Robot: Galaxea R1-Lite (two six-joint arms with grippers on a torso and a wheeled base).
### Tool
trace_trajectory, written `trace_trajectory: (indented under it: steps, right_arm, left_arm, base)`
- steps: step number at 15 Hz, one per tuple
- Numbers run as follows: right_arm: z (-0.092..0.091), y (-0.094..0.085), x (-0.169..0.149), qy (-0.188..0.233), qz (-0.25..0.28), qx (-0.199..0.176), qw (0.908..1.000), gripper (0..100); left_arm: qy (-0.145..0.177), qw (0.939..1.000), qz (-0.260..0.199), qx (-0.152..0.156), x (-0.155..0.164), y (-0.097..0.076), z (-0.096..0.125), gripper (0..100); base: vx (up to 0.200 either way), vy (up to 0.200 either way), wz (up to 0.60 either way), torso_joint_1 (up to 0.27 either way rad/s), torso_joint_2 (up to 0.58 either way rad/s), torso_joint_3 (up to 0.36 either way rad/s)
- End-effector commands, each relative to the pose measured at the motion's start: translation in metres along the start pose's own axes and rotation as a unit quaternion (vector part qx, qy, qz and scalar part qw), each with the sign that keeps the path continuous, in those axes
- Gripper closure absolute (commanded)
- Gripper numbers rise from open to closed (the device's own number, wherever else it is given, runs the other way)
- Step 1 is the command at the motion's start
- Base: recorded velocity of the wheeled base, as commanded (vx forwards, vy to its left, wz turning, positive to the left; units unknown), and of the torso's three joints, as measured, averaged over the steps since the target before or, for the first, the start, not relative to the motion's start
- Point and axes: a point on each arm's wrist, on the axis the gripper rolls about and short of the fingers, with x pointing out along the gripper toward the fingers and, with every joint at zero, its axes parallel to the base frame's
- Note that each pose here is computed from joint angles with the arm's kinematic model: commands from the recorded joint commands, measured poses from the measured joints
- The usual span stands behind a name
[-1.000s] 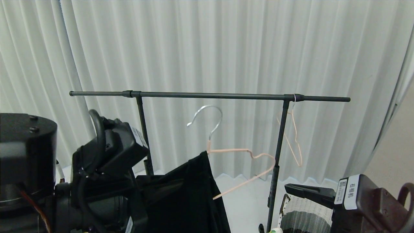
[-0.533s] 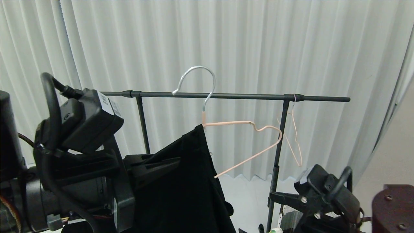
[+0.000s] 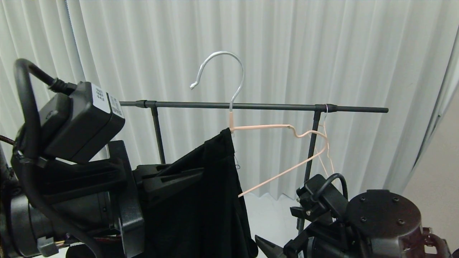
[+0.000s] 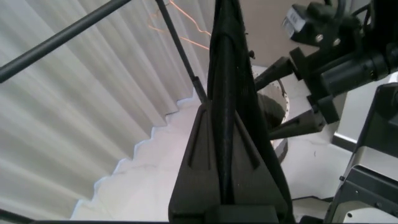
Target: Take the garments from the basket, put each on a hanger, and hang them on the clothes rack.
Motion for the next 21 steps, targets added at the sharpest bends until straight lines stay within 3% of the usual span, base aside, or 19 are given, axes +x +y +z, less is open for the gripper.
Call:
trace_trajectory:
  steps: [1, 11, 14, 15, 18, 21]
  right_arm:
    - [-0.003, 0.005, 0.001, 0.005, 0.007, -0.006, 0.9999, 0]
    - [-0.013, 0.001, 0.012, 0.028, -0.009, -0.010, 0.9995, 0]
    - [-0.015, 0.000, 0.016, 0.028, -0.037, -0.012, 0.9988, 0]
    - [-0.016, -0.001, 0.016, 0.027, -0.044, -0.012, 0.9986, 100]
    - [-0.015, -0.005, 0.014, 0.023, -0.057, -0.011, 0.9981, 100]
    - [-0.015, -0.038, 0.007, 0.021, -0.129, -0.007, 0.9915, 100]
  left_arm:
    - [0.002, 1.0000, -0.003, 0.000, 0.002, 0.000, 0.000, 100]
    - [-0.011, 0.9998, -0.015, 0.005, 0.003, -0.004, 0.008, 100]
    - [-0.013, 0.9998, -0.015, 0.005, 0.003, -0.004, 0.009, 100]
    - [-0.013, 0.9998, -0.015, 0.005, 0.003, -0.004, 0.009, 100]
    - [-0.009, 0.9999, -0.013, 0.005, 0.003, -0.004, 0.007, 100]
    - [0.013, 0.9999, -0.007, -0.001, 0.001, -0.005, -0.008, 100]
  base:
    - [0.000, 0.000, 0.00, 0.000, 0.00, 0.000]
    - [0.000, 0.000, 0.00, 0.000, 0.00, 0.000]
    - [0.000, 0.000, 0.00, 0.000, 0.00, 0.000]
    - [0.000, 0.000, 0.00, 0.000, 0.00, 0.000]
    - [0.000, 0.000, 0.00, 0.000, 0.00, 0.000]
    - [0.000, 0.000, 0.00, 0.000, 0.00, 0.000]
